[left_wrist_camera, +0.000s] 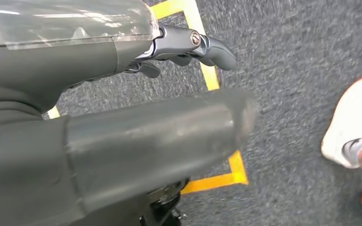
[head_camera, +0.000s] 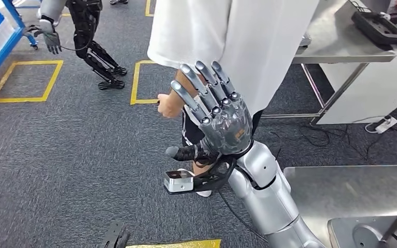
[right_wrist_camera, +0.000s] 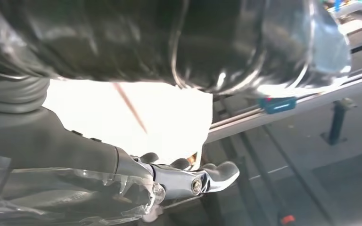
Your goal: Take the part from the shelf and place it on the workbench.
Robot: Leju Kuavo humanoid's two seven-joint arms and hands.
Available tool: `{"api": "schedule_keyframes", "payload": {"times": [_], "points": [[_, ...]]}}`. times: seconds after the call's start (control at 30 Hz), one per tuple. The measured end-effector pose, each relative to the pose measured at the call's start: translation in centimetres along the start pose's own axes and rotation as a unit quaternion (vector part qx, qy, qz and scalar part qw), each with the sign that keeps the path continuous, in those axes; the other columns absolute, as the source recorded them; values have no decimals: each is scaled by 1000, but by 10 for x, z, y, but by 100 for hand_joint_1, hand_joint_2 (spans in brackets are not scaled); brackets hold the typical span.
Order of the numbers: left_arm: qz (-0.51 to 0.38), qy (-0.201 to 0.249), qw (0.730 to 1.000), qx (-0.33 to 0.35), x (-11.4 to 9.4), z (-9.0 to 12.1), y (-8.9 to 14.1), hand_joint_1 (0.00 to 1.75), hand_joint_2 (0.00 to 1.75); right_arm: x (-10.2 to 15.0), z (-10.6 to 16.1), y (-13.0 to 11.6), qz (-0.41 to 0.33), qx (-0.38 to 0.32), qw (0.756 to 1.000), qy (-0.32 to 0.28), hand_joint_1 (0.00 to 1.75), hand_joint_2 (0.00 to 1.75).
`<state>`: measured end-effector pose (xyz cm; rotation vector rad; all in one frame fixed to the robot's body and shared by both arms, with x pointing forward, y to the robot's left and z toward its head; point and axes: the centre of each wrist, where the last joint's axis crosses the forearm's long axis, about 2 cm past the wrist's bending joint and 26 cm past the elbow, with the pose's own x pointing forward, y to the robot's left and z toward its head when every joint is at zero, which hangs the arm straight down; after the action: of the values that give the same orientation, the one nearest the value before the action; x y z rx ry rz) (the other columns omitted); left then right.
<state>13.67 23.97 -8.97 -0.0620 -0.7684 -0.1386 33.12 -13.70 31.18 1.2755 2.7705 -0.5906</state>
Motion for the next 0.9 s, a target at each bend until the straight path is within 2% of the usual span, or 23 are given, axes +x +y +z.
{"api": "schedule_keyframes", "payload": {"times": [0.9], "points": [[-11, 4, 1000, -8, 2, -1, -4, 0, 0, -3, -2, -3, 11, -3, 1000, 9, 0, 0]]}}
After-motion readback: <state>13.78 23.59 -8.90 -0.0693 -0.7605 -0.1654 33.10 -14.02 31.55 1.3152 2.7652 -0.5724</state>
